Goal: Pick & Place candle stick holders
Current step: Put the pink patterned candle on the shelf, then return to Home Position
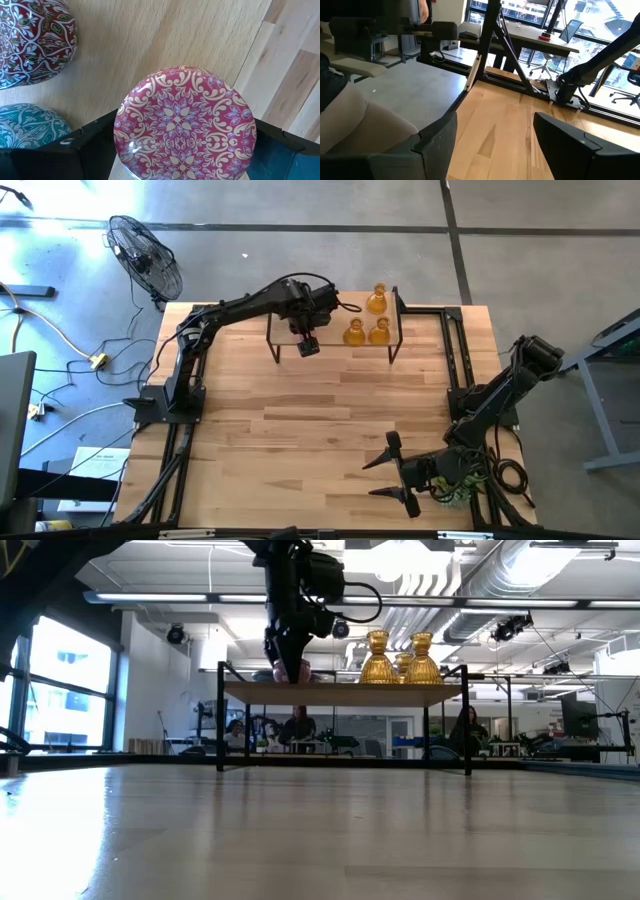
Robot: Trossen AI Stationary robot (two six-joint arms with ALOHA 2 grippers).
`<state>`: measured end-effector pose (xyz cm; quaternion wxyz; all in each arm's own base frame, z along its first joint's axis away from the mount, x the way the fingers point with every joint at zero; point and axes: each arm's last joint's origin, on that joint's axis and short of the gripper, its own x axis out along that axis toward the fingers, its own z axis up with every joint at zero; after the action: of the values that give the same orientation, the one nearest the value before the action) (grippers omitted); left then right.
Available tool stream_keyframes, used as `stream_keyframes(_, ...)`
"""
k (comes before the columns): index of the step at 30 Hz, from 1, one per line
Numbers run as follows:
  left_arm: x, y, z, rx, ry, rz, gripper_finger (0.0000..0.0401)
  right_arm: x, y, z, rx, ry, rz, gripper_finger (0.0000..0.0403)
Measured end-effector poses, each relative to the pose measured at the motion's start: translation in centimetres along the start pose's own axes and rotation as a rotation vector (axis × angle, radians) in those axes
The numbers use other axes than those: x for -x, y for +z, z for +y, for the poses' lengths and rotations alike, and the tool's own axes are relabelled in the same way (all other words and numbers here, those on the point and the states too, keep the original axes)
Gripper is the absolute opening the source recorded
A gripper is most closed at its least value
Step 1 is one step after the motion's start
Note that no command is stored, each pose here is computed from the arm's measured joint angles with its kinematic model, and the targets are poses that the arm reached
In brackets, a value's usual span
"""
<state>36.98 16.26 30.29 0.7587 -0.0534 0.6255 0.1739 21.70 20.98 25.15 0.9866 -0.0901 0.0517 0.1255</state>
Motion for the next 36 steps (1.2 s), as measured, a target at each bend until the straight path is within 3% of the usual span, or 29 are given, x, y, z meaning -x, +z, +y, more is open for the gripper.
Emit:
stream_keyframes(23,2.9,-0.5,0.3,0.041,-0.002,-0.100,0.0340,0.0,-0.1,0.0,-0.003,0.001,0.007,0.0259)
stream_keyframes(36,4.8,0.2,-0.3,0.025,0.034,-0.254,0.0340,0.0,-0.1,0.0,-0.005,0.000,0.011,0.0259)
